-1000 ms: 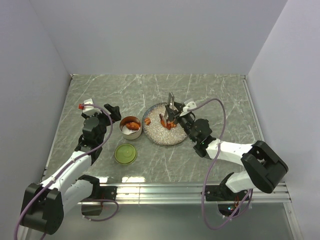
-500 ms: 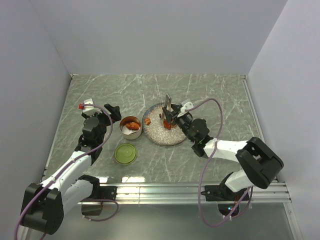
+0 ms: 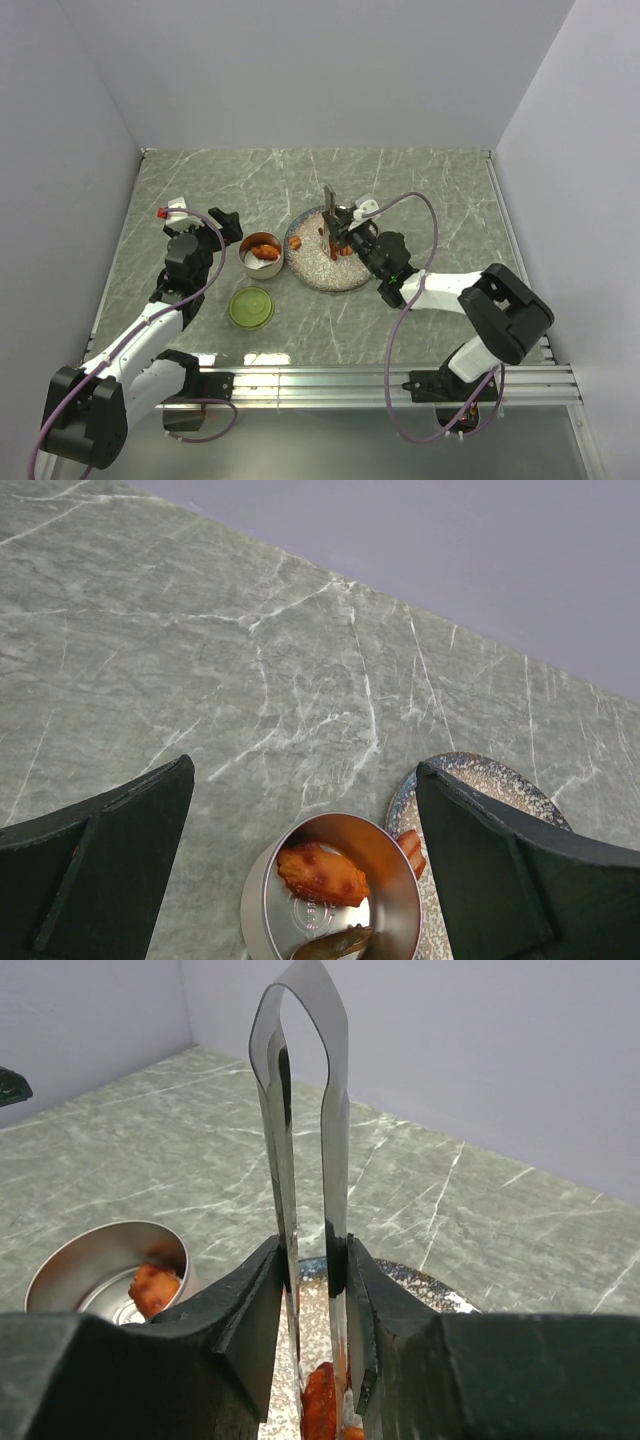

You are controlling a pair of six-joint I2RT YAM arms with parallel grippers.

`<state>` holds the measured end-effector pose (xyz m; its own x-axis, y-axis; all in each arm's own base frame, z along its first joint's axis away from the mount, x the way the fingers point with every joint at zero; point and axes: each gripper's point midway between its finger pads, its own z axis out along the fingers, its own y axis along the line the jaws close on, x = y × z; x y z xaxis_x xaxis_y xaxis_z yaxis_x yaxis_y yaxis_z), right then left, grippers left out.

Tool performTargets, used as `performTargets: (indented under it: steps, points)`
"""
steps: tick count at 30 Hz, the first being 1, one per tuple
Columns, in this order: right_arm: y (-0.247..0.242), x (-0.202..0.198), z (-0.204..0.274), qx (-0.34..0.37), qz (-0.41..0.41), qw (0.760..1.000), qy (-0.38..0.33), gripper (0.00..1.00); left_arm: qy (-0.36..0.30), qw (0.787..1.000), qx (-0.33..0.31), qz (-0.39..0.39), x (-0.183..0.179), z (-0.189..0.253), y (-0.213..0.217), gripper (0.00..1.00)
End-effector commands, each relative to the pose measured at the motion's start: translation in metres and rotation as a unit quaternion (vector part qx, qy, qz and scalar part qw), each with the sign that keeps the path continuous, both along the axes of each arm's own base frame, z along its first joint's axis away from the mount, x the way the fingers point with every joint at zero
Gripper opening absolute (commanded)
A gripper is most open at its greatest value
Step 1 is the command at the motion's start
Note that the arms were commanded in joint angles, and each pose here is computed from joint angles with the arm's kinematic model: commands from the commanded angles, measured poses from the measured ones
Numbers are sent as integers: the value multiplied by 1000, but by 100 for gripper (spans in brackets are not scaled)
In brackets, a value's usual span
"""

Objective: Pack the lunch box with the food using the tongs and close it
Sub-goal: Pick up the food using the clamp, then place the food into the lunch box

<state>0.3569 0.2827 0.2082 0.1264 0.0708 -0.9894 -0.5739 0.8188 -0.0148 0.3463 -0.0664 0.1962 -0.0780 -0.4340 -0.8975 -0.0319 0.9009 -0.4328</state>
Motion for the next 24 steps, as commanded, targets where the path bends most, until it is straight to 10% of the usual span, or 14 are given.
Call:
performTargets:
  steps: [1,24]
  points:
    - [0,2,40,27,-1,999,-36,22,-24,1000,-13,-4,3,15,-3,99]
    - [105,-53,138,72,155,980,-103,18,-25,1000,-15,0,0,15,-1,100]
